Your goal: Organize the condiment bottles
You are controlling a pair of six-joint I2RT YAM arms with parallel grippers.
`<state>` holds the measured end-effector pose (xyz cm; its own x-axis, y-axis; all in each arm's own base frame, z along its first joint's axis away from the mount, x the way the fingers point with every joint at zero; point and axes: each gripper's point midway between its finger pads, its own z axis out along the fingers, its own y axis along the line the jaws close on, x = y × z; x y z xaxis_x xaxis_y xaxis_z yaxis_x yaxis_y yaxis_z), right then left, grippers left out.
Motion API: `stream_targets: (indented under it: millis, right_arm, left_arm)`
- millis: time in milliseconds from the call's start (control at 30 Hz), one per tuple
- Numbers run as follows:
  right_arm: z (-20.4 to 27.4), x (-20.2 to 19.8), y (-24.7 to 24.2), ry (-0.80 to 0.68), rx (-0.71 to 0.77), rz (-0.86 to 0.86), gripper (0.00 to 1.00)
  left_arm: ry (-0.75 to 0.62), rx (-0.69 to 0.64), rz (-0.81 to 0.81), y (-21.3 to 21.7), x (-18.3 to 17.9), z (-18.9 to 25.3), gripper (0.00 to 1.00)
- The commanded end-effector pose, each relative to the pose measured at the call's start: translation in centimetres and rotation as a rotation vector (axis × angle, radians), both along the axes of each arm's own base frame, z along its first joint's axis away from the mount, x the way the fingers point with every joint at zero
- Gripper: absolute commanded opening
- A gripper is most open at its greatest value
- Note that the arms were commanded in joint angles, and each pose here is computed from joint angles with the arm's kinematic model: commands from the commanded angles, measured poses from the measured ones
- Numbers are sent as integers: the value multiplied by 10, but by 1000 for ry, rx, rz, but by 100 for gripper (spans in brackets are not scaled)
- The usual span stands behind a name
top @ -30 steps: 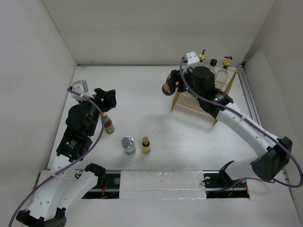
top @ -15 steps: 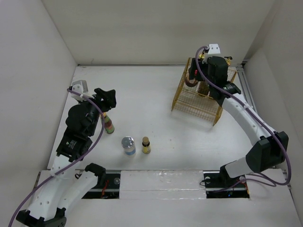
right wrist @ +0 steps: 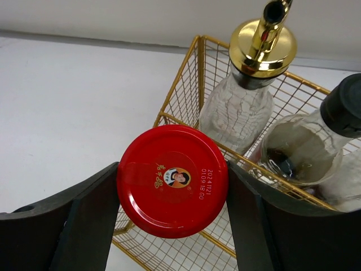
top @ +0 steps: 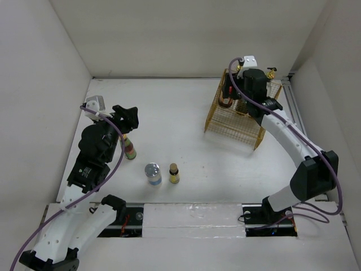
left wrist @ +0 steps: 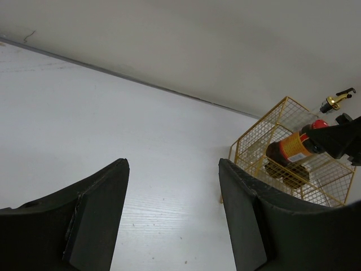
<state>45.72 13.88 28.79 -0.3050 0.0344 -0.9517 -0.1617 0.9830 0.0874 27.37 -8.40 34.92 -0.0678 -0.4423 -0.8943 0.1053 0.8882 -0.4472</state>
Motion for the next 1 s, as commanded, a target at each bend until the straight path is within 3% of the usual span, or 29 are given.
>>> stream_targets:
  millis: [0, 533, 900, 967]
  right_arm:
    - [49, 13, 4, -171, 61, 11, 52]
    - [-29, 29, 5, -8, 16, -23, 57]
    - [-39, 25, 6, 16, 20, -40, 77]
    - [-32, 24, 5, 4, 25, -40, 84]
  left_arm:
    - [-29, -18, -6, -1, 0, 7, 60]
    - [-29, -18, -6, -1, 0, 7, 60]
    - [-20, -14, -15, -3, 2, 5, 60]
    - [-20, -14, -15, -3, 2, 5, 60]
